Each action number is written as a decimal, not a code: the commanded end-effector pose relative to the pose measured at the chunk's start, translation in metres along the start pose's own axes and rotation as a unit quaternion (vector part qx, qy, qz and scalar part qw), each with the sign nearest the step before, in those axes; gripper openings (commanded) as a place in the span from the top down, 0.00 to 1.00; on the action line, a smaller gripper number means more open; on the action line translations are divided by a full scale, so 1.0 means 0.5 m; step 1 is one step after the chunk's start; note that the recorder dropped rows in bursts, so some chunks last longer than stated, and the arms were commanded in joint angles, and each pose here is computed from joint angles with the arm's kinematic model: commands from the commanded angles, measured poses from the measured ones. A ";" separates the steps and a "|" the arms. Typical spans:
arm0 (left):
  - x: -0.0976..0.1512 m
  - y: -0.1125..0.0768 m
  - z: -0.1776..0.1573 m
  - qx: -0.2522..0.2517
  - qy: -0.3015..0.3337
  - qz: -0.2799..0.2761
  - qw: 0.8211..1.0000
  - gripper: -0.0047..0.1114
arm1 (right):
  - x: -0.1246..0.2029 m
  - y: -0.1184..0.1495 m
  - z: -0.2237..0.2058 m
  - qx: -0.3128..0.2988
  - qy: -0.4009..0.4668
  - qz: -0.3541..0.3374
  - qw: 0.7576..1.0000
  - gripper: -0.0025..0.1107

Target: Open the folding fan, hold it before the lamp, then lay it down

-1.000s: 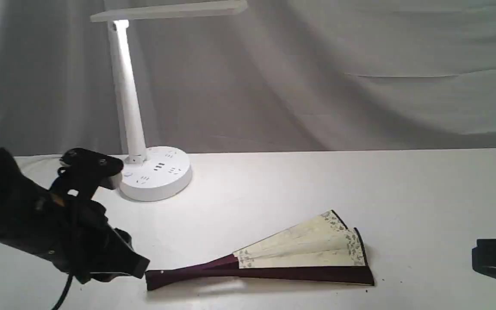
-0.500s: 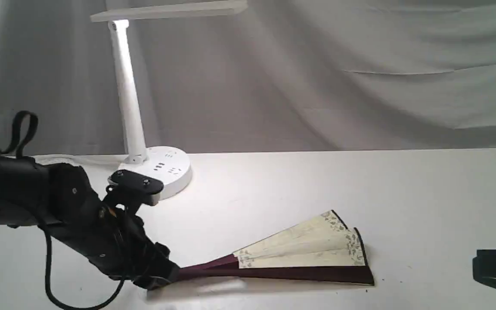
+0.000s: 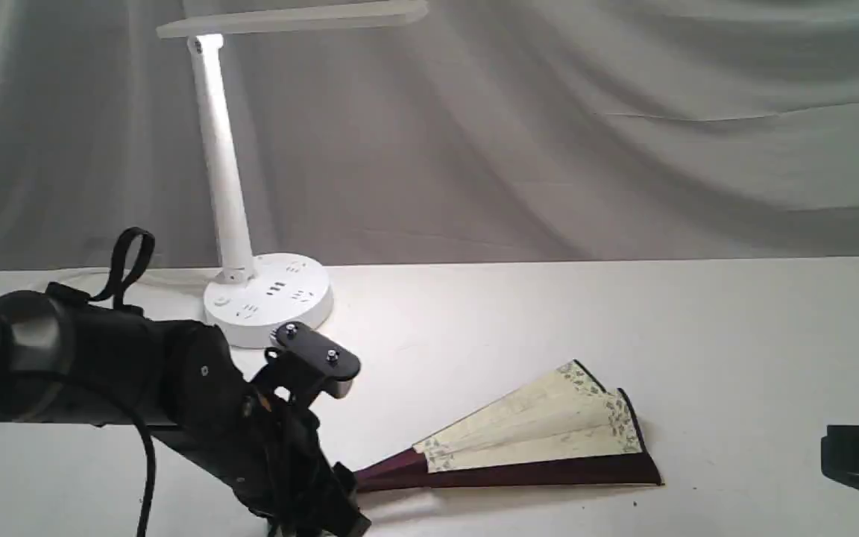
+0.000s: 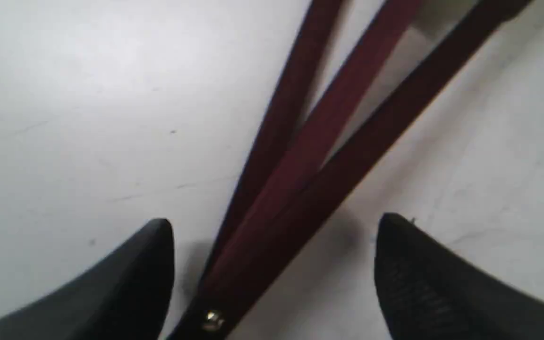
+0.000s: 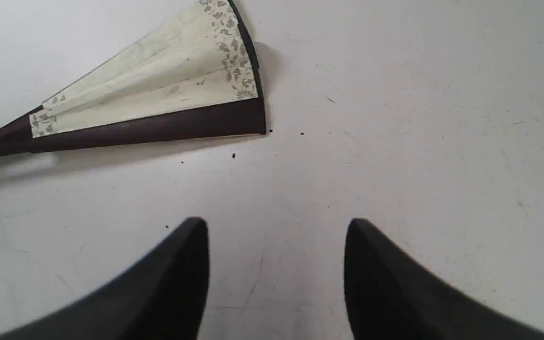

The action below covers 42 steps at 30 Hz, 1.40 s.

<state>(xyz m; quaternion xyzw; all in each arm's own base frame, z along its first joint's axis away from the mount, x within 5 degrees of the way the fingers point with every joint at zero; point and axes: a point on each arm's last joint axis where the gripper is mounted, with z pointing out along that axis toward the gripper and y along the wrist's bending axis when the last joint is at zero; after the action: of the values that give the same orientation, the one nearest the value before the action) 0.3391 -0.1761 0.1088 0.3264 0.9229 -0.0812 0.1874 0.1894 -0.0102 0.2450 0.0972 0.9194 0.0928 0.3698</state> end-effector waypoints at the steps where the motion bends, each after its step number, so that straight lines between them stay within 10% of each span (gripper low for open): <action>1: -0.009 -0.035 0.001 0.014 0.001 0.014 1.000 0.44 | 0.002 0.000 0.002 0.000 -0.002 0.000 1.000 0.58; 15: -0.026 -0.144 0.005 0.087 -0.012 -0.111 0.990 0.44 | 0.003 0.003 0.002 -0.010 0.000 0.020 1.000 0.58; 29: -0.050 -0.137 0.003 0.082 -0.067 -0.282 0.953 0.44 | 0.002 0.021 0.001 -0.060 0.002 0.072 0.996 0.58; 42: -0.050 -0.116 -0.057 0.089 -0.037 -0.201 0.975 0.44 | 0.013 0.026 0.053 -0.093 0.068 0.089 0.989 0.58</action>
<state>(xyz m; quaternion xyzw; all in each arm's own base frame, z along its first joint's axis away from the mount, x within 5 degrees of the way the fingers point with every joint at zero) 0.3113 -0.2311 0.1356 0.1282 0.9538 -0.2151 0.1662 0.2036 0.0052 0.2289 0.1438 0.9137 0.2143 0.3138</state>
